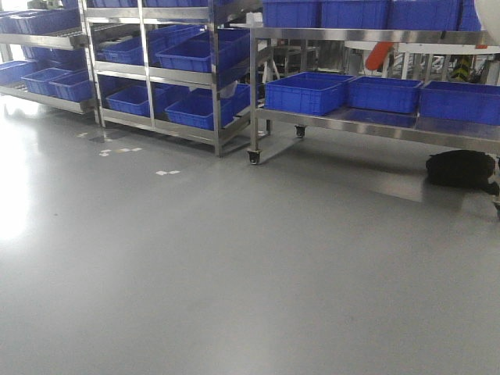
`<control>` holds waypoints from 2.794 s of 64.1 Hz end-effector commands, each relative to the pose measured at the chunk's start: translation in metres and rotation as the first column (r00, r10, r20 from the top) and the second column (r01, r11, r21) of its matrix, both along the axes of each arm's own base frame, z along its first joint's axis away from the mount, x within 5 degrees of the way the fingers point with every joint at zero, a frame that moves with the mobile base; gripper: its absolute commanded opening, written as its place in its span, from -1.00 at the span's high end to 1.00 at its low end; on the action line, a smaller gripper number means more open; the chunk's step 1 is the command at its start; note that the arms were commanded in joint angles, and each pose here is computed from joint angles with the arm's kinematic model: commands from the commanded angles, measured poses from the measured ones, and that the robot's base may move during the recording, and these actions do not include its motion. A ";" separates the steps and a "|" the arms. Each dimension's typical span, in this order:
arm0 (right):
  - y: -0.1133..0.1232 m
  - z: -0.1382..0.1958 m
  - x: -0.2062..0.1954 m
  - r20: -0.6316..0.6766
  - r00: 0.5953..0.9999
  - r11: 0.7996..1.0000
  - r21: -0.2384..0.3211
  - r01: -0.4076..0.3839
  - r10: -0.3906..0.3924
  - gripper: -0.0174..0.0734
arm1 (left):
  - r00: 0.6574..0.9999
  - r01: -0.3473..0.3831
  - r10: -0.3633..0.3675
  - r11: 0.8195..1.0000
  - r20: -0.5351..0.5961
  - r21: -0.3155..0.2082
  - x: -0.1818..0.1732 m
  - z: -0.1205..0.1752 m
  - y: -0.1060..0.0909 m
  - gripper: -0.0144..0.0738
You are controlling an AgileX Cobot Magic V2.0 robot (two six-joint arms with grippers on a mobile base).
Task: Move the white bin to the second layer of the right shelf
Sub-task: 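Drive toward the windows carrying the white bin in the right gripper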
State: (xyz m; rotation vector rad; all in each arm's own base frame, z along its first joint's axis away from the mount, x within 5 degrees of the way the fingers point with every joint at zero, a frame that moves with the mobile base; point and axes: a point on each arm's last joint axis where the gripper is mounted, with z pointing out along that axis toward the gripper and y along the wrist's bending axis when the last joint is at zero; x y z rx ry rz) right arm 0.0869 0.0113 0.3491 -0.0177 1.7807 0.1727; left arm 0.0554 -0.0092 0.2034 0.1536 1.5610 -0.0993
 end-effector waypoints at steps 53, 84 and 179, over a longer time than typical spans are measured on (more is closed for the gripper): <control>0.000 0.018 0.000 0.123 0.992 1.000 0.016 0.000 -0.002 0.49 | 0.998 -0.001 0.002 1.000 0.059 -0.019 0.000 -0.004 0.000 0.48; 0.000 0.018 0.000 0.123 0.992 1.000 0.016 0.000 -0.002 0.49 | 0.998 -0.001 0.002 1.000 0.059 -0.019 0.000 -0.004 0.000 0.48; 0.000 0.018 0.000 0.123 0.992 1.000 0.016 0.000 -0.002 0.49 | 0.998 -0.001 0.002 1.000 0.059 -0.019 0.000 -0.004 0.000 0.48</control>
